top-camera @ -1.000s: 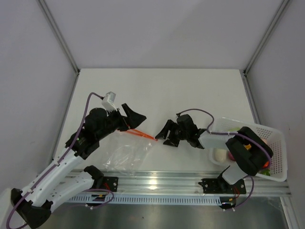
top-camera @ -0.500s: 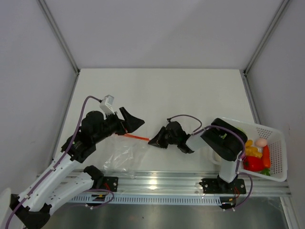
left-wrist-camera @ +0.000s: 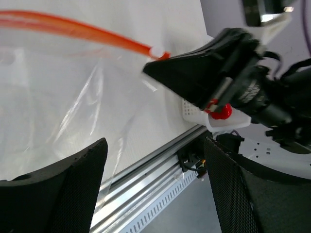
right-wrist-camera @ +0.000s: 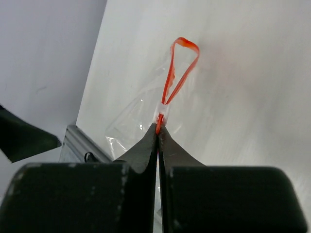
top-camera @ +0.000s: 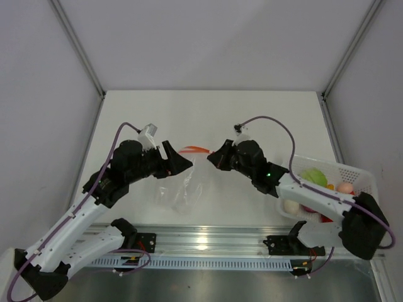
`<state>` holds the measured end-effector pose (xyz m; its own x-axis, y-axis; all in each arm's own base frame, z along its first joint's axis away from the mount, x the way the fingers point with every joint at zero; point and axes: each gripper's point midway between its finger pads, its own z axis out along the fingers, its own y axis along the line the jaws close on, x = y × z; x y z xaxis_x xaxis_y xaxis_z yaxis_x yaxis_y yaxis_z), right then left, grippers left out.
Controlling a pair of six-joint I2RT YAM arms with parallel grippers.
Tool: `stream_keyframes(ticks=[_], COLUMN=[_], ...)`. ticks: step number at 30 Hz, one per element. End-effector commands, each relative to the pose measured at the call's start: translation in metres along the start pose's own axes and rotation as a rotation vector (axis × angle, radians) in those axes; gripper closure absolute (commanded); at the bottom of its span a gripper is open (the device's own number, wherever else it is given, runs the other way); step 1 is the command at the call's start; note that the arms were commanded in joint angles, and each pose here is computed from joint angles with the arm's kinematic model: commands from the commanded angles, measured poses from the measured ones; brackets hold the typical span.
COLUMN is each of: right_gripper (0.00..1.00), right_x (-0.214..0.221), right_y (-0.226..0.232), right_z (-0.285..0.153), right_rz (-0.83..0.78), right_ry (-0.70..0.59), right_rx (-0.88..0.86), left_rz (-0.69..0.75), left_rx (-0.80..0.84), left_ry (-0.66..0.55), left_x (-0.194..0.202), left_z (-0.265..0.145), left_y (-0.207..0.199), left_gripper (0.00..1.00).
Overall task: Place the food in the zip-top bag and seal the zipper
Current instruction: Pick up the zipper food storage bag at the center of the board, then open the zipper of the food storage bag.
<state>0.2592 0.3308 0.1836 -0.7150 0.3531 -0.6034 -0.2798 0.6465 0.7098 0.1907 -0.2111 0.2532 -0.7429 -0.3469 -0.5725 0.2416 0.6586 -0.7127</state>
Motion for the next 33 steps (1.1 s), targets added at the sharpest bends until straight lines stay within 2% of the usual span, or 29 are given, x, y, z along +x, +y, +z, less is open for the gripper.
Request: stream_keyframes(ticks=[1,6,10,16,17,24,29,33], right_gripper=[1.00,1.00,1.00,1.00,1.00,1.00,1.00,1.00], right_x=[-0.031,-0.042,-0.023,-0.004,-0.005,-0.059,-0.103,-0.120], right_y=[-0.033,-0.025,-0.013,0.007,0.010,0.037,0.047,0.050], right_z=[-0.038,-0.076,-0.095,-0.125,-0.128,-0.149,-0.165,-0.179], right_rz=[-0.248,-0.458,-0.643,-0.808,-0.830,-0.826,-0.873,-0.890], right_ry=[-0.097,-0.162,-0.163,-0.231,-0.248,-0.432,-0.520,-0.557], right_rx=[0.200,0.193,0.140,0.159,0.178,0.287,0.372,0.394], left_rz=[0.021,-0.024,-0.051,-0.101,-0.100,-0.093,-0.085,-0.102], left_rx=[0.070,0.040,0.001,-0.108,-0.102,-0.049,0.001,0.009], left_ry=[0.033,0.124,0.196,0.226,0.214,0.178,0.158,0.180], left_x=[-0.008,0.002,0.014,0.019,0.012,-0.003,-0.006,-0.003], left_z=[-0.008,0.007,0.020,0.025,0.023,0.010,0.002,0.001], left_y=[-0.028,-0.028,-0.018,-0.003,-0.010,-0.032,-0.043,-0.045], left_gripper=[0.18,0.25,0.27,0.36,0.36,0.32,0.32,0.32])
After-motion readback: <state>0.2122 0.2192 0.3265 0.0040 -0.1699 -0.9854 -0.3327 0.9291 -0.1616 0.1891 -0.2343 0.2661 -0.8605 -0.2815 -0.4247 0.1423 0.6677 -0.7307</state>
